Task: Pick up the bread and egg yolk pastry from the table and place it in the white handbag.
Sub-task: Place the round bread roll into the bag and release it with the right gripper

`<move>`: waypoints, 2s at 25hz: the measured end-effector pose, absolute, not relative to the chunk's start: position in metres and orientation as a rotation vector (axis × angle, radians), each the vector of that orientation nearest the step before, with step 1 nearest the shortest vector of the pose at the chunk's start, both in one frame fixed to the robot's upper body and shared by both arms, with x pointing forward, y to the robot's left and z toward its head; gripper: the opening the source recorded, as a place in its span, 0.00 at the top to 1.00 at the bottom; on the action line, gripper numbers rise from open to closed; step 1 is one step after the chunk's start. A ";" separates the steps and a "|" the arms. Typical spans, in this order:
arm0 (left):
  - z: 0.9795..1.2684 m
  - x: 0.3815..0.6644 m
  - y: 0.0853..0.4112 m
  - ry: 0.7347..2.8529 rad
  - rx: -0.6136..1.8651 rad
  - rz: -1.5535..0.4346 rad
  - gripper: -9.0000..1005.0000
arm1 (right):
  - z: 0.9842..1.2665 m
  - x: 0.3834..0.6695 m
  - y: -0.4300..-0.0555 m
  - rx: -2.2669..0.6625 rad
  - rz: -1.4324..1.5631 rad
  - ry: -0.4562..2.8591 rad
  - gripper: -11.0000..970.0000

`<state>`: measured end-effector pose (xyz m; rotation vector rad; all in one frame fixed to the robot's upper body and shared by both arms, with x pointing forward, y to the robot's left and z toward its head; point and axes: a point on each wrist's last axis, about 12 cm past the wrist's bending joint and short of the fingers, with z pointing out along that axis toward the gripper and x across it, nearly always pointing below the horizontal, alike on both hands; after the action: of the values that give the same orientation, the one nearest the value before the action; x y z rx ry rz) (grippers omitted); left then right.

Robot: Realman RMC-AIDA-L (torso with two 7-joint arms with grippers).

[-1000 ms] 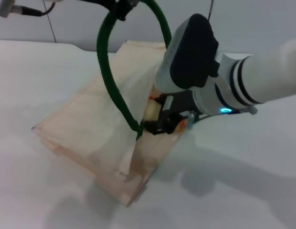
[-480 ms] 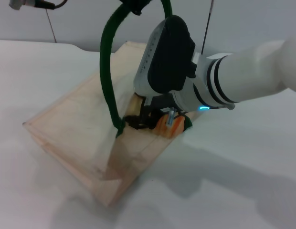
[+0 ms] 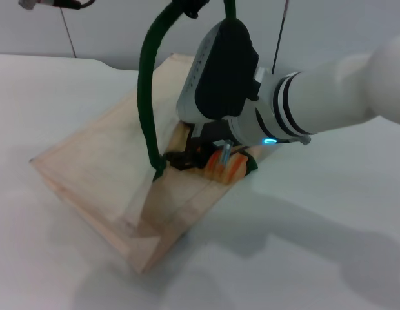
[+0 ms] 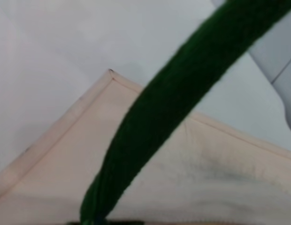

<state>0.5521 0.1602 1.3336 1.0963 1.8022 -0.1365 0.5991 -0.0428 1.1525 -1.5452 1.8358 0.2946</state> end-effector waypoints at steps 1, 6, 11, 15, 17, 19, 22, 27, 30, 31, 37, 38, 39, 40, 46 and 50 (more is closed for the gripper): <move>1.334 0.552 0.160 1.801 1.097 -0.137 0.85 | 1.151 0.601 -0.042 -1.537 0.293 1.838 0.30; 1.335 0.552 0.157 1.792 1.106 -0.138 0.85 | 1.147 0.609 -0.040 -1.507 0.291 1.862 0.21; 1.334 0.552 0.156 1.796 1.112 -0.130 0.85 | 1.145 0.613 -0.042 -1.494 0.280 1.882 0.09; 1.333 0.552 0.158 1.805 1.104 -0.118 0.85 | 1.141 0.614 -0.045 -1.499 0.273 1.912 0.09; 1.331 0.553 0.161 1.816 1.093 -0.103 0.85 | 1.139 0.614 -0.047 -1.506 0.274 1.926 0.09; 1.329 0.554 0.165 1.828 1.079 -0.087 0.85 | 1.138 0.612 -0.048 -1.516 0.277 1.941 0.09; 1.327 0.555 0.170 1.847 1.055 -0.072 0.85 | 1.136 0.609 -0.050 -1.535 0.282 1.966 0.09; 1.325 0.556 0.175 1.858 1.037 -0.064 0.85 | 1.135 0.607 -0.054 -1.547 0.289 1.996 0.09; 1.324 0.556 0.177 1.861 1.030 -0.058 0.85 | 1.135 0.608 -0.057 -1.551 0.282 2.019 0.09; 1.323 0.556 0.177 1.864 1.028 -0.057 0.85 | 1.136 0.609 -0.060 -1.548 0.274 2.026 0.09; 1.323 0.556 0.179 1.866 1.021 -0.054 0.85 | 1.145 0.615 -0.078 -1.514 0.207 2.064 0.09; 1.324 0.556 0.180 1.866 1.017 -0.053 0.85 | 1.148 0.616 -0.081 -1.508 0.196 2.064 0.09; 1.324 0.557 0.181 1.866 1.014 -0.052 0.84 | 1.150 0.616 -0.085 -1.503 0.184 2.064 0.09; 1.324 0.557 0.182 1.866 1.012 -0.051 0.84 | 1.152 0.615 -0.087 -1.497 0.175 2.066 0.09; 1.322 0.558 0.187 1.877 0.992 -0.048 0.84 | 1.155 0.616 -0.106 -1.452 0.106 2.120 0.09; 1.320 0.559 0.190 1.883 0.983 -0.045 0.84 | 1.156 0.616 -0.123 -1.414 0.069 2.161 0.09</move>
<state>0.5588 0.1896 1.3202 0.9826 1.8828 -0.0454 0.6157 -0.1231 1.1556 -1.4141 2.1610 0.0689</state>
